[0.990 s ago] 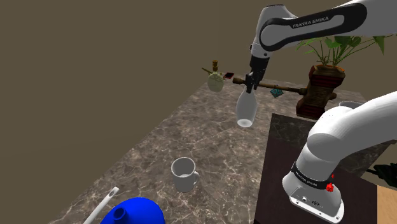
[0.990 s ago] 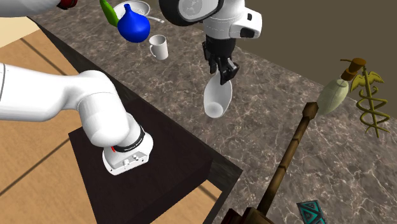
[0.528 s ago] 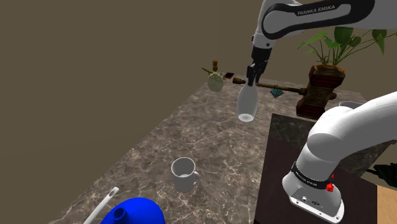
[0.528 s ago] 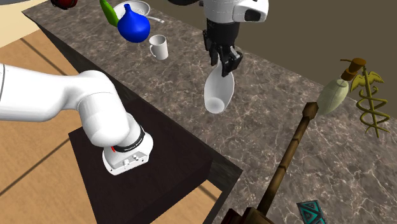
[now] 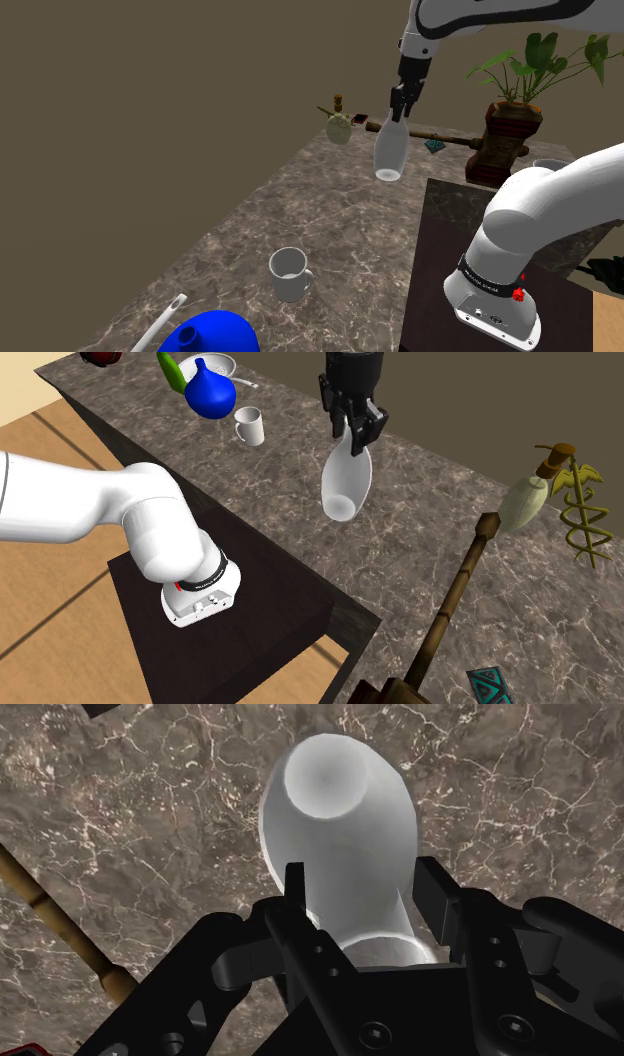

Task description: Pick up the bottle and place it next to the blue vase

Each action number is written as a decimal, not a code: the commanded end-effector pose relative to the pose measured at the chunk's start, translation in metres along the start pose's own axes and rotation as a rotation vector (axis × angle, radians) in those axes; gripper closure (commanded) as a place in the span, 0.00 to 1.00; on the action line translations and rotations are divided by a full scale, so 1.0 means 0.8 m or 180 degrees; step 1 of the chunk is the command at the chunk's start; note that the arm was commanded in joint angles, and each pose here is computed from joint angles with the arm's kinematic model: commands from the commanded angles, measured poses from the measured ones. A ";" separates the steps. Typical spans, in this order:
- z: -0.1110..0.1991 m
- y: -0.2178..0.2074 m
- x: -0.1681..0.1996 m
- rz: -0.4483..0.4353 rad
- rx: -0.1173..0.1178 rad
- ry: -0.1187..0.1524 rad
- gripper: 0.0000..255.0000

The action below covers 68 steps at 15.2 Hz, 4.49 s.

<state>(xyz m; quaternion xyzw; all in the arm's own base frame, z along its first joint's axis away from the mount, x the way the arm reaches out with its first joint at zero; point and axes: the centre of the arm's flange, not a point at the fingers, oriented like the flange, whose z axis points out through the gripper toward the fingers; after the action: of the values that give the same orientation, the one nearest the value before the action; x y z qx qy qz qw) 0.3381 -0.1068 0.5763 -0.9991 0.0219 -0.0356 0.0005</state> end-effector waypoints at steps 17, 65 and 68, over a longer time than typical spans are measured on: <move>-0.119 0.000 0.009 0.0000 0.0000 0.0000 1.00; -0.283 -0.374 -0.111 0.0000 0.0000 0.0000 1.00; -0.284 -0.421 -0.127 0.0000 0.0000 0.0000 1.00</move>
<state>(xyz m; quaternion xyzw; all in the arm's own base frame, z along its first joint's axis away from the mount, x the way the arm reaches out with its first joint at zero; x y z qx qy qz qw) 0.2411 0.2213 0.7956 -0.9991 0.0213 -0.0356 0.0004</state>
